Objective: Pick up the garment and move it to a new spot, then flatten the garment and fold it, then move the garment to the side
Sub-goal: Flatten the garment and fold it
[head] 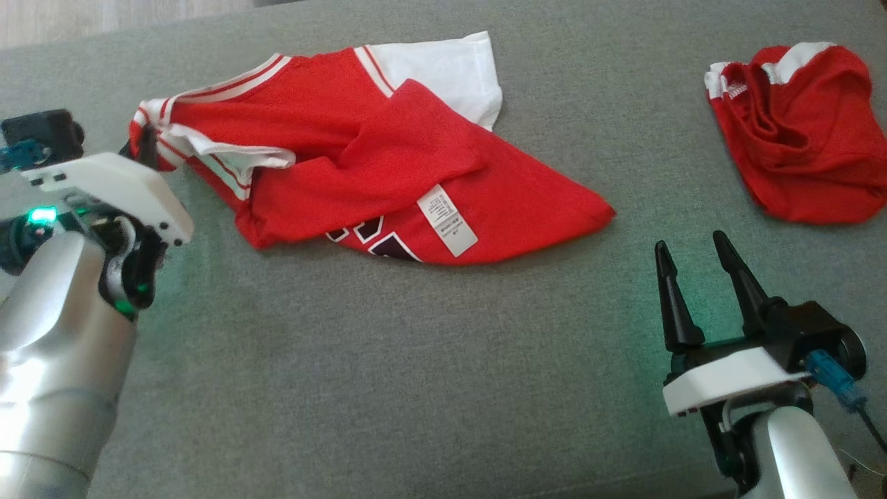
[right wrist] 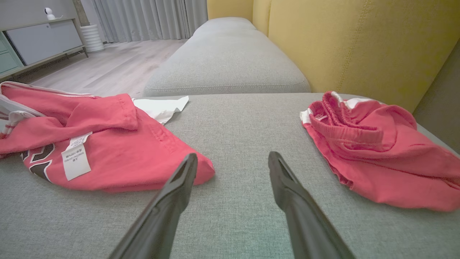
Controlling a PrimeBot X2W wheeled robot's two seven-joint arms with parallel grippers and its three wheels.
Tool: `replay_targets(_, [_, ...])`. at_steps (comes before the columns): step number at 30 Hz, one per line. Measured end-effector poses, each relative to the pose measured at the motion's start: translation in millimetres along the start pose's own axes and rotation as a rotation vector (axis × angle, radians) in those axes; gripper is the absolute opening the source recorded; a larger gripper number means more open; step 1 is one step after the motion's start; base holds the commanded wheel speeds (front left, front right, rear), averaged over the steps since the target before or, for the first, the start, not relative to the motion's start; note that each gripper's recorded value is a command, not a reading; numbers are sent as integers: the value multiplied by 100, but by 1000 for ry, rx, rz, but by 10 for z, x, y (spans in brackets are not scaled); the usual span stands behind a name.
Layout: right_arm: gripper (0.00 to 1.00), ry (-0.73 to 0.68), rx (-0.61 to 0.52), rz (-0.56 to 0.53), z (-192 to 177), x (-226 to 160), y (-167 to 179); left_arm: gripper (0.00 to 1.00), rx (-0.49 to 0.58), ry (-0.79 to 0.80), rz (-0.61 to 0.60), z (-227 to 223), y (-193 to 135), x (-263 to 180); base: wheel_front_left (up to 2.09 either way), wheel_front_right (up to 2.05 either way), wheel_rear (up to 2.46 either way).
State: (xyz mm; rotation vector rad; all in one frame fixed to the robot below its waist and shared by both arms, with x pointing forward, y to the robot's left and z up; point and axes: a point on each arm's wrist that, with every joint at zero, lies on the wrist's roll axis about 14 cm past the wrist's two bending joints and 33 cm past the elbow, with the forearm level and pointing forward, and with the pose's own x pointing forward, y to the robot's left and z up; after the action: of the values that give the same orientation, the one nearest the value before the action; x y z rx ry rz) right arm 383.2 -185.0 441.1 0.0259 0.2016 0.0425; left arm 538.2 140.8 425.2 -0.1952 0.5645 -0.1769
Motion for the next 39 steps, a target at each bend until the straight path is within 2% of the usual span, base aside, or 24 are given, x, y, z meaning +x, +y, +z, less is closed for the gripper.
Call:
replay_targets(1, [100,-1,0,0,4,0,1,0,-5,4,7,-9,32,-16,0,0,0])
replay_targets(2, [100,-4,0,2,12,1,6,26,-12,4,13,-17,66,-38,0,0,0])
replay_targets(3, [100,-7,0,5,22,2,16,87,-14,-2,21,-21,100,-62,0,0,0])
replay_targets(4, [100,-11,0,8,34,3,27,100,-16,-13,26,-20,127,-91,0,0,0])
replay_targets(14, [100,-70,-10,58,232,-66,194,100,-53,-249,7,176,110,-652,0,0,0])
replay_targets(20, [100,-67,-10,86,241,-117,293,100,-118,-236,-16,-165,-38,-934,0,0,0])
replay_targets(30, [100,-24,-19,80,134,-51,270,100,-187,-166,-100,-363,-520,-649,0,0,0])
replay_targets(35, [100,7,-26,39,40,-44,130,100,-187,-170,-119,-253,-626,-421,0,0,0])
replay_targets(39, [100,11,-28,16,31,-22,53,100,-222,-106,-99,-421,-607,-301,0,0,0])
